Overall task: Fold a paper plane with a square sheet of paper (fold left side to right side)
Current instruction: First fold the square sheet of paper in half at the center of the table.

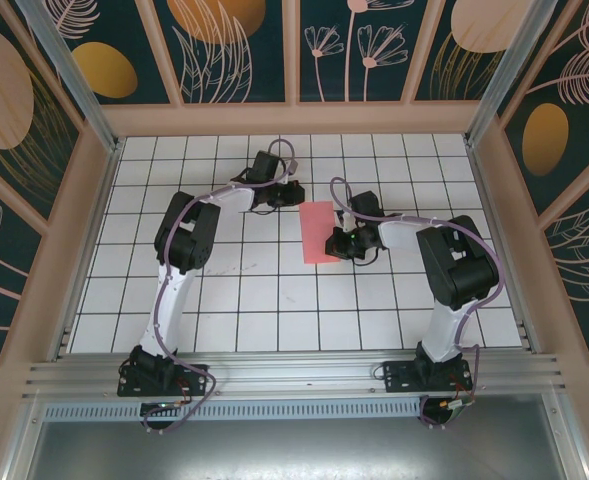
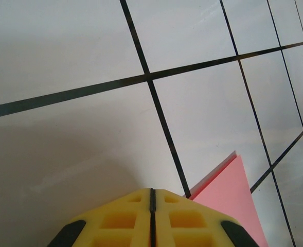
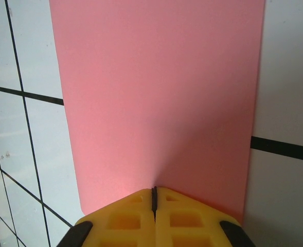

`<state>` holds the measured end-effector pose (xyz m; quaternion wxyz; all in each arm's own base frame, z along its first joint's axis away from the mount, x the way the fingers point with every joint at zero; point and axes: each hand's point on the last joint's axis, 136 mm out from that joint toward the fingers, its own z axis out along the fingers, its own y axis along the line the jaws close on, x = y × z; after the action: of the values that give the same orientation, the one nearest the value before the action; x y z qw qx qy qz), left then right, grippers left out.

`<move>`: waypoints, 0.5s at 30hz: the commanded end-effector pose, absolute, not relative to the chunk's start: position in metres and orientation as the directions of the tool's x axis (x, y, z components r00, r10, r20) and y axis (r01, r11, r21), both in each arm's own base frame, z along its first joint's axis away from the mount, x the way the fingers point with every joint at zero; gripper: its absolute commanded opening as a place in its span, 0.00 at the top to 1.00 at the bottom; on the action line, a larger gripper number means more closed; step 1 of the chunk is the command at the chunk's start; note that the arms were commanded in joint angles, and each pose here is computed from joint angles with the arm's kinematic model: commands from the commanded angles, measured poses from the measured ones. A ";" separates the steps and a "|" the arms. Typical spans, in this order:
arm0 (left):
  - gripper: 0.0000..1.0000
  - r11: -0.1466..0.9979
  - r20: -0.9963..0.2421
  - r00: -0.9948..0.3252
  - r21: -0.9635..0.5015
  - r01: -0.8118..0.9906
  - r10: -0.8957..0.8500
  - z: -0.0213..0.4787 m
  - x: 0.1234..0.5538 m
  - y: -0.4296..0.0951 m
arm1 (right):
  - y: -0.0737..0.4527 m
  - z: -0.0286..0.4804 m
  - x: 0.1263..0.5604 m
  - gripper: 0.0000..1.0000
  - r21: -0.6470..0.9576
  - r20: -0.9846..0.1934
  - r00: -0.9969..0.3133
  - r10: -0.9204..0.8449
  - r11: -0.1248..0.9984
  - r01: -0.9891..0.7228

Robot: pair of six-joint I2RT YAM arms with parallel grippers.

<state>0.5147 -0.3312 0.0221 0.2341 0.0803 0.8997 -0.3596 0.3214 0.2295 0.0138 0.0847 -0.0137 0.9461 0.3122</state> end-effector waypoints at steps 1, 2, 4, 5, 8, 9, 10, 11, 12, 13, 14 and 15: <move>0.91 0.779 -0.478 -0.877 -0.566 0.271 -0.042 0.003 0.531 -0.309 | 0.201 -0.033 0.275 0.94 0.468 0.015 -1.000 0.016 0.883 0.021; 0.91 0.776 -0.480 -0.876 -0.568 0.275 -0.041 0.006 0.532 -0.310 | 0.202 -0.032 0.275 0.94 0.470 0.014 -1.000 0.016 0.882 0.021; 0.90 0.772 -0.499 -0.866 -0.565 0.291 -0.039 0.018 0.534 -0.310 | 0.203 -0.032 0.277 0.94 0.476 0.010 -1.000 0.018 0.879 0.021; 0.89 0.770 -0.514 -0.857 -0.563 0.301 -0.041 0.029 0.536 -0.310 | 0.204 -0.032 0.278 0.94 0.478 0.010 -1.000 0.019 0.878 0.022; 0.89 0.759 -0.550 -0.833 -0.563 0.326 -0.050 0.058 0.533 -0.309 | 0.206 -0.032 0.281 0.94 0.482 0.006 -1.000 0.023 0.876 0.023; 0.89 0.750 -0.557 -0.828 -0.571 0.333 -0.056 0.066 0.529 -0.308 | 0.206 -0.032 0.281 0.94 0.482 0.007 -1.000 0.024 0.876 0.024; 0.89 0.739 -0.563 -0.824 -0.581 0.342 -0.062 0.074 0.523 -0.309 | 0.206 -0.032 0.281 0.94 0.481 0.007 -1.000 0.024 0.876 0.024; 0.89 0.723 -0.563 -0.823 -0.597 0.348 -0.069 0.080 0.515 -0.308 | 0.206 -0.031 0.282 0.94 0.481 0.005 -1.000 0.024 0.877 0.023; 0.89 0.707 -0.561 -0.824 -0.614 0.351 -0.078 0.085 0.508 -0.308 | 0.206 -0.032 0.282 0.94 0.479 0.005 -1.000 0.025 0.878 0.024; 0.90 0.695 -0.557 -0.826 -0.626 0.352 -0.083 0.087 0.500 -0.308 | 0.206 -0.032 0.282 0.94 0.478 0.004 -1.000 0.025 0.878 0.024; 0.90 0.679 -0.546 -0.834 -0.644 0.352 -0.086 0.086 0.490 -0.309 | 0.205 -0.032 0.281 0.94 0.478 0.006 -1.000 0.024 0.878 0.024; 0.90 0.657 -0.538 -0.838 -0.664 0.357 -0.089 0.087 0.479 -0.313 | 0.206 -0.033 0.281 0.93 0.478 0.006 -1.000 0.023 0.878 0.023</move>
<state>0.4917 -0.2990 0.0476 0.2467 0.0617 0.8990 -0.3565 0.3216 0.2297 0.0140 0.0853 -0.0144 0.9459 0.3128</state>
